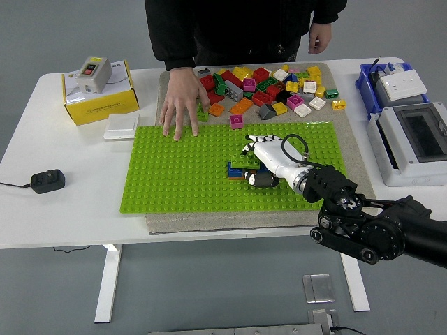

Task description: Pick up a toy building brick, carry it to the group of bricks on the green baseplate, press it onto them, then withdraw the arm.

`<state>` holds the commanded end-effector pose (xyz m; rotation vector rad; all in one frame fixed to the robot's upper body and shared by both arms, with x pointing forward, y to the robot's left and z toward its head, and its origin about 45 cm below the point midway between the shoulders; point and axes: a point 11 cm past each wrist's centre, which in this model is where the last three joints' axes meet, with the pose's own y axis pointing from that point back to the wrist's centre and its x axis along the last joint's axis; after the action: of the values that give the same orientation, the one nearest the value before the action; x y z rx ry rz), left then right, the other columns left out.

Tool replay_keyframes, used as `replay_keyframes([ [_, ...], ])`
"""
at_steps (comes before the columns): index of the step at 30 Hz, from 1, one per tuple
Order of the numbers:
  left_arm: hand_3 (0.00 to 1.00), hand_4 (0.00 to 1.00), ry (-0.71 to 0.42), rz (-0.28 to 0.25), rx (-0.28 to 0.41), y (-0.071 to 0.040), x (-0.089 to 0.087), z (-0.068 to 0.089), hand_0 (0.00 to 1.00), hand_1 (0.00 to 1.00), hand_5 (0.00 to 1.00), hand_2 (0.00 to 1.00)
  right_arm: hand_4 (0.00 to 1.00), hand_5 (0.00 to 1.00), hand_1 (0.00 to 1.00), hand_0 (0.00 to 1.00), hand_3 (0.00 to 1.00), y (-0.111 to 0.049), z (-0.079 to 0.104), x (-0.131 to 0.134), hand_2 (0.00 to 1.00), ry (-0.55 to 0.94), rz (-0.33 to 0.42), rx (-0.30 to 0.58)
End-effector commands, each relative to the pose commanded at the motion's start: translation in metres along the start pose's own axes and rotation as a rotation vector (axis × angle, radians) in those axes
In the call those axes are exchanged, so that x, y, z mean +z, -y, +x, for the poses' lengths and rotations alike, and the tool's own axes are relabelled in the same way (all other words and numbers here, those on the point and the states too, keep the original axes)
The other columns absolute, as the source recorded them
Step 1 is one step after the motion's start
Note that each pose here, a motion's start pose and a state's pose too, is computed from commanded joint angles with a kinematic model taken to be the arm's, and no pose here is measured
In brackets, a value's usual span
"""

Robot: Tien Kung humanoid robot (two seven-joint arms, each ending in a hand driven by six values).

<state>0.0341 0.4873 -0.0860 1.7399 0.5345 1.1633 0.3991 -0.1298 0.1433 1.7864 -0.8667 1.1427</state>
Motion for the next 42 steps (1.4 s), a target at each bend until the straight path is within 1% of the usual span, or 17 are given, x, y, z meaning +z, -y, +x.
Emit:
replay_keyframes([
  [20,0.635,0.240,-0.003,-0.006,0.009,0.0000,0.0016,0.0012,0.615,0.609,0.757,0.515,0.474,0.366,0.963,0.972,0.681,0.0000,-0.0008,-0.0033,0.992,0.006,0.010,0.000],
  [27,0.632,0.233,-0.003,-0.008,0.009,0.0000,0.0021,0.0007,0.615,0.609,0.754,0.513,0.489,0.361,0.965,0.974,0.700,-0.0001,-0.0011,-0.0042,0.997,0.007,0.012,0.001],
  [42,0.625,0.216,-0.004,-0.011,0.011,0.0000,0.0032,0.0004,0.615,0.609,0.747,0.510,0.499,0.365,0.970,0.979,0.704,-0.0006,-0.0027,-0.0056,0.998,0.011,0.014,-0.001],
])
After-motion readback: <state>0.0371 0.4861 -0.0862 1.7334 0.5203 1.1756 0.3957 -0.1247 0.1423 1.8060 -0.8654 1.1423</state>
